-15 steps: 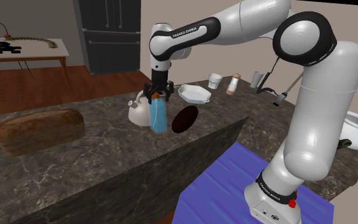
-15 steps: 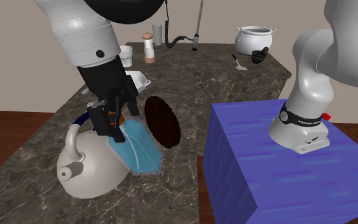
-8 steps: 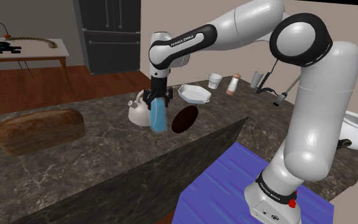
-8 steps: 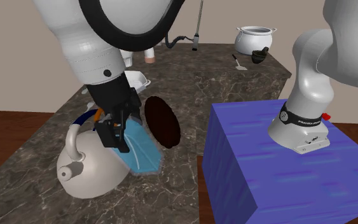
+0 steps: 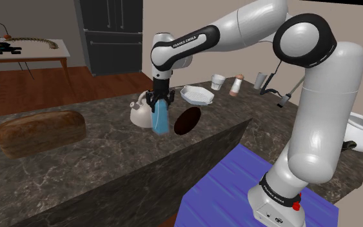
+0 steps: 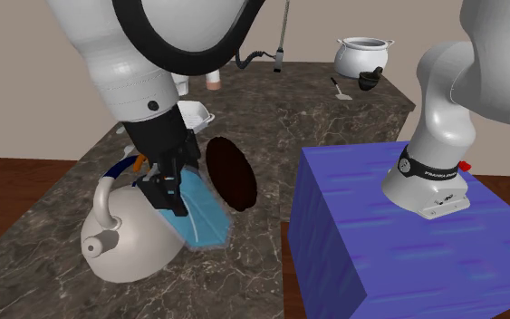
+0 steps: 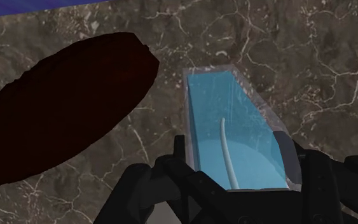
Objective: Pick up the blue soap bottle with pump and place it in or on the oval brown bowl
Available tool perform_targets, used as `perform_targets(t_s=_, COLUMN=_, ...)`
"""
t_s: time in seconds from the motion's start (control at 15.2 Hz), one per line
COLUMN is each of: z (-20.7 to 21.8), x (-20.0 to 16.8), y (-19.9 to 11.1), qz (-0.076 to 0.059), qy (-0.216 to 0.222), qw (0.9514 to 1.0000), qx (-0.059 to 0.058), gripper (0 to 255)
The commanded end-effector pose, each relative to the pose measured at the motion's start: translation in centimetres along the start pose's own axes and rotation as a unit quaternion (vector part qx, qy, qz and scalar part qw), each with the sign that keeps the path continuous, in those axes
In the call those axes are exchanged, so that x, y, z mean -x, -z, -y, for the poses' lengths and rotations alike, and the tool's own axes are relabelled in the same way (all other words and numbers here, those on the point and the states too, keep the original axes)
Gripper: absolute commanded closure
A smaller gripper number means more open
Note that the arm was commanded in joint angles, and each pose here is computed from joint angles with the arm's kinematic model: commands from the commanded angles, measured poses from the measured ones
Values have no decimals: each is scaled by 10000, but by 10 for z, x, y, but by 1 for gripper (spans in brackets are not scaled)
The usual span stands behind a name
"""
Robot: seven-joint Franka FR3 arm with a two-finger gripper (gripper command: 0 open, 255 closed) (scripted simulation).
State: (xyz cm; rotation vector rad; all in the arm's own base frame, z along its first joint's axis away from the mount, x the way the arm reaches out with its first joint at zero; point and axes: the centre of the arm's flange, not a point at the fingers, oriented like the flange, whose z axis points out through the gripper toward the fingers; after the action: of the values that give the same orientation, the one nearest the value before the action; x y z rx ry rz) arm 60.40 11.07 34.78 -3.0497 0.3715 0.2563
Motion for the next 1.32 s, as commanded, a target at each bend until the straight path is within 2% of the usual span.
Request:
perform_targets(t_s=0.0, z=0, x=0, y=-1, qz=6, qy=1, qw=10000, qx=0, gripper=255)
perform_targets(t_s=0.53, z=0, x=0, y=-1, qz=6, qy=1, qw=10000, qx=0, gripper=255)
perform_targets(t_s=1.25, z=2, x=10, y=56, qz=6, qy=1, qw=10000, qx=0, gripper=255)
